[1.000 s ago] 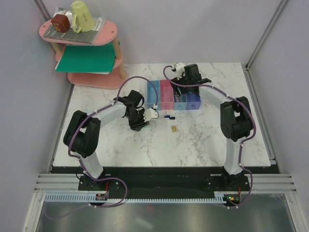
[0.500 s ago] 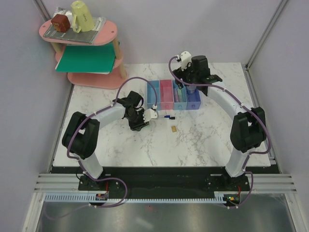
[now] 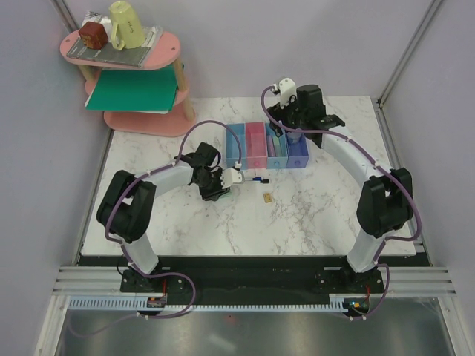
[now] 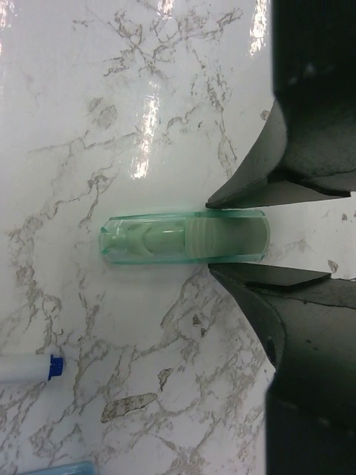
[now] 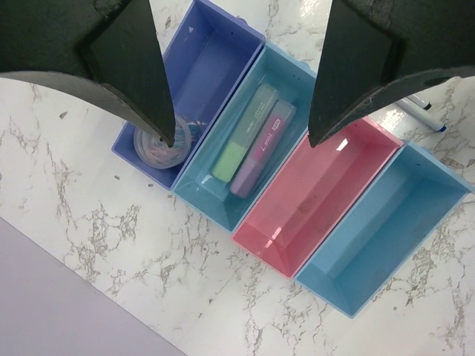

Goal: Sort the stationery into containers
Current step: Pick up the pen from the center of the board, then place the pen in the storage box.

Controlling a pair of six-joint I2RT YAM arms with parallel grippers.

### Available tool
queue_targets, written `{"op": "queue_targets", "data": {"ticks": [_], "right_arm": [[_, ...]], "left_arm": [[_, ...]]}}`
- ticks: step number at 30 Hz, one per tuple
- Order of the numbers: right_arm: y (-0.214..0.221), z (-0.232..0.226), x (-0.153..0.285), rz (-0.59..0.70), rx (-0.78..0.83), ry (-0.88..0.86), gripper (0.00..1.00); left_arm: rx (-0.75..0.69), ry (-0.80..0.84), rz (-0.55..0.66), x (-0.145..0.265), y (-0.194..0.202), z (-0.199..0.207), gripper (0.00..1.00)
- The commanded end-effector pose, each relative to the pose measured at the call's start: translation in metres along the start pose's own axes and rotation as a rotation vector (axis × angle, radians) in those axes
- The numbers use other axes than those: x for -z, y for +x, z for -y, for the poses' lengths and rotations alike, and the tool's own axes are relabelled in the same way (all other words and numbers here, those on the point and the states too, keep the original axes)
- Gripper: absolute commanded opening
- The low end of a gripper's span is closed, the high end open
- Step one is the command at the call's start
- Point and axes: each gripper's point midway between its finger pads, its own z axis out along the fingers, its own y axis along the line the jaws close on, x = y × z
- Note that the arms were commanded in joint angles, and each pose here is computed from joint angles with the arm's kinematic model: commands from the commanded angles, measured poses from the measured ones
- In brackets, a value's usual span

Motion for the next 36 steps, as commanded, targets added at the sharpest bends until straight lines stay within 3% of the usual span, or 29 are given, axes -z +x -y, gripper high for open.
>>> {"op": "queue_targets", "data": {"ticks": [1, 2, 5, 6, 7, 15, 27, 30, 36], "right_arm": [[-0.025, -0.002, 0.02, 0.064, 0.015, -0.003, 0.79], [-0.025, -0.002, 0.021, 0.064, 0.015, -0.003, 0.8], [-0.027, -0.001, 0.023, 0.068, 0.016, 0.001, 0.79], [-0.028, -0.001, 0.023, 0.069, 0.015, 0.001, 0.79], [-0.029, -0.001, 0.024, 0.069, 0.015, 0.004, 0.79], [-0.027, -0.001, 0.031, 0.063, 0.015, 0.007, 0.79], [-0.006, 0.035, 0.047, 0.022, -0.046, 0.11, 0.8], [0.004, 0.04, 0.051, 0.005, -0.051, 0.124, 0.8], [0.019, 0.045, 0.058, -0.011, -0.071, 0.14, 0.8]], "left_arm": [[0.053, 0.09, -0.064, -0.019, 0.027, 0.027, 0.4], [0.05, 0.088, -0.061, -0.019, 0.026, 0.027, 0.39], [0.049, 0.081, -0.065, -0.018, 0.026, 0.025, 0.19], [0.047, 0.078, -0.066, -0.018, 0.026, 0.024, 0.04], [0.046, 0.076, -0.066, -0.017, 0.026, 0.024, 0.02], [0.072, 0.059, -0.028, -0.007, 0.01, 0.017, 0.02], [0.153, -0.125, 0.171, 0.065, -0.088, -0.053, 0.02], [0.209, -0.171, 0.237, 0.084, -0.118, -0.074, 0.02], [0.439, -0.243, 0.294, 0.082, -0.148, -0.122, 0.02]]}}
